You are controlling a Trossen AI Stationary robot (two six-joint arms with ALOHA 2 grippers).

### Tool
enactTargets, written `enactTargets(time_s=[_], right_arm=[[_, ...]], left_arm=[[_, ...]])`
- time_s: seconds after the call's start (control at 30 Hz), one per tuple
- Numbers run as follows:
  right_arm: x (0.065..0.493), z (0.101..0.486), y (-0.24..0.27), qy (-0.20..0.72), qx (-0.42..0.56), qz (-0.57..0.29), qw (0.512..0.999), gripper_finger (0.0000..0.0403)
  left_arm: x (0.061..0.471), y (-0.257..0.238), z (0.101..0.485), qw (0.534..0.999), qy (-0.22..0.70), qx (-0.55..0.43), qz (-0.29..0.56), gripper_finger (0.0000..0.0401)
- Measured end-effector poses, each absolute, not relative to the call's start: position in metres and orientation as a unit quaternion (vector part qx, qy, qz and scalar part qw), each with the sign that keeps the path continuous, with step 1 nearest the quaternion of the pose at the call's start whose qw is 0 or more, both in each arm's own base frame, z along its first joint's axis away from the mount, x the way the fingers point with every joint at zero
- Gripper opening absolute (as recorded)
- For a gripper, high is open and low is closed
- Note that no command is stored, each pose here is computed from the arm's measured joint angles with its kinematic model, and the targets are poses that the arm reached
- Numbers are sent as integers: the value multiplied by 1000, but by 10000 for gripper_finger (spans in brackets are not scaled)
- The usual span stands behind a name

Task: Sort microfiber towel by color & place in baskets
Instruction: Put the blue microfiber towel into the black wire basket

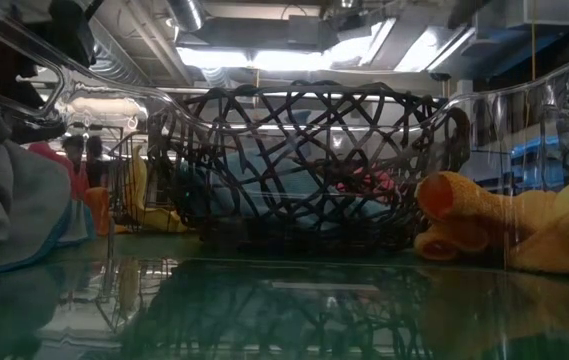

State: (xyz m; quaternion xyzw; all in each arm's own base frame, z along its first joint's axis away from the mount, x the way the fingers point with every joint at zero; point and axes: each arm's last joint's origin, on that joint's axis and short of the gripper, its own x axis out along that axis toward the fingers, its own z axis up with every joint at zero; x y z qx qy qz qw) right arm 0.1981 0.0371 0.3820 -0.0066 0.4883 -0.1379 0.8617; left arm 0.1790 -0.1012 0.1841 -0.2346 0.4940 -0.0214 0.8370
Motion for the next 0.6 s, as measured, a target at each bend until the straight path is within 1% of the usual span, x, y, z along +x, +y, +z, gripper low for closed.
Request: enactTargets(time_s=[0.27,0.4,0.6], right_arm=[[179,341,32,452,17,-136,882,193],[176,313,32,449,23,-128,884,193],[177,274,34,461,32,-109,880,193]], left_arm=[[183,-104,192,843,478,-244,-34,4],[189,-107,205,852,463,-240,-56,4],[199,-114,238,873,422,-219,-106,4]])
